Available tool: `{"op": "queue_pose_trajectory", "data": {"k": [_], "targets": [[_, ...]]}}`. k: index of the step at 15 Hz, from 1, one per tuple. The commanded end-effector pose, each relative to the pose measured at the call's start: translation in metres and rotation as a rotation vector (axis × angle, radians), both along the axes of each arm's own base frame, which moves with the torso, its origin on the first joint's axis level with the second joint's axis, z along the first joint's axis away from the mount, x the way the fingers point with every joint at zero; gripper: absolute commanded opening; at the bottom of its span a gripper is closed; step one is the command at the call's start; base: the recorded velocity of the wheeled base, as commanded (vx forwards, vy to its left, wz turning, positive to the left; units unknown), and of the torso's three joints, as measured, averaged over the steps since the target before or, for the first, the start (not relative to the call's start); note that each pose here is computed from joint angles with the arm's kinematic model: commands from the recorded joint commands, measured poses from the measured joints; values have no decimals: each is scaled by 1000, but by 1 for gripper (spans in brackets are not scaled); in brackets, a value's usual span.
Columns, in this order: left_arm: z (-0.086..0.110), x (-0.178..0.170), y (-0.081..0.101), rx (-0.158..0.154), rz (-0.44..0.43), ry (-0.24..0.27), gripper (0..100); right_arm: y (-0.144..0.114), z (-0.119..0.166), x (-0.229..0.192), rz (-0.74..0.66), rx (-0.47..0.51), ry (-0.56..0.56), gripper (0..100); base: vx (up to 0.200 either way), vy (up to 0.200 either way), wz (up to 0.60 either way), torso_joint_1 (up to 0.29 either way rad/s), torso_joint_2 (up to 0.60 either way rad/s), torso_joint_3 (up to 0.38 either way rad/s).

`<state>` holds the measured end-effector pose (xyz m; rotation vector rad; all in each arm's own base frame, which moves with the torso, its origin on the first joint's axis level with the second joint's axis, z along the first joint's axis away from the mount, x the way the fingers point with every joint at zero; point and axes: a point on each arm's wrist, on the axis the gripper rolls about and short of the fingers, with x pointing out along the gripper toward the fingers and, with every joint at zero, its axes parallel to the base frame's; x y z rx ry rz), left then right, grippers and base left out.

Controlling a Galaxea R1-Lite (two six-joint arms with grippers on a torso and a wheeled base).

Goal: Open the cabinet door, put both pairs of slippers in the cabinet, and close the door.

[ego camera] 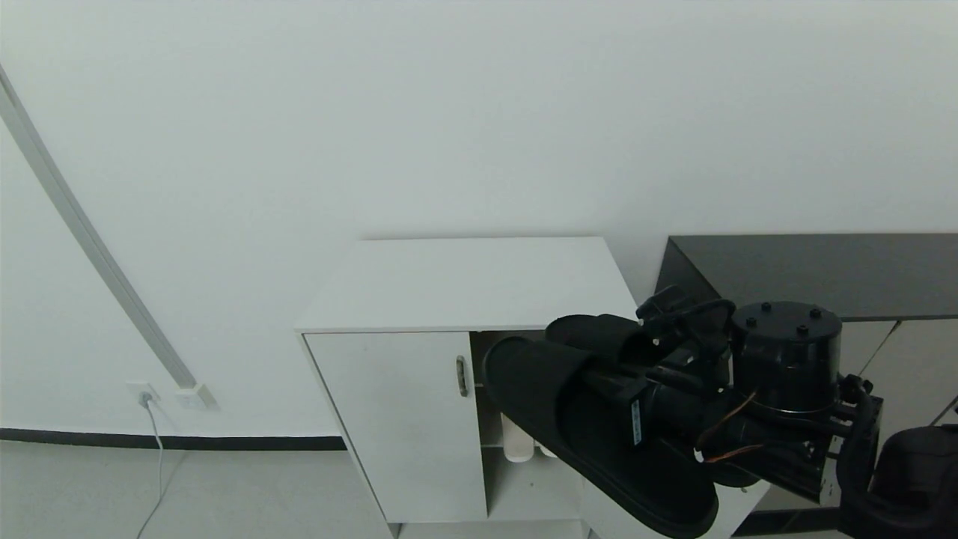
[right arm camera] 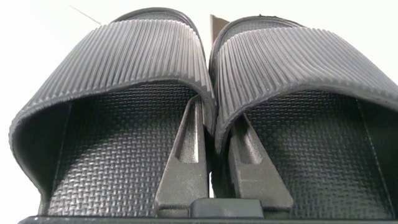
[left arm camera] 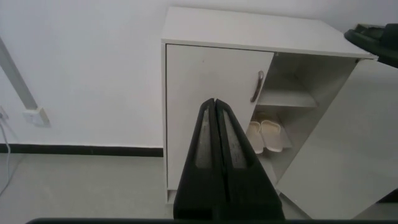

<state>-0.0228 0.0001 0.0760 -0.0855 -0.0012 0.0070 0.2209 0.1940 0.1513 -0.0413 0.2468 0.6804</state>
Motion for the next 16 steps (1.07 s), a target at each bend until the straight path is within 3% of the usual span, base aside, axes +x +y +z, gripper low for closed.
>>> {"op": "queue_pose_trajectory", "data": {"k": [1,8,16], "targets": [[0,0,0,0,1,-1,0,0,-1,0,2,-2,1,0,0,0,0,0,0,0],[0,0,0,-2,1,-1,0,2,-3,-1,6,-7,7,0,0,0,0,0,0,0],[0,0,0,-2,2,-1,0,2,-3,-1,11,-13,4,0,0,0,0,-154,349,191]]}}
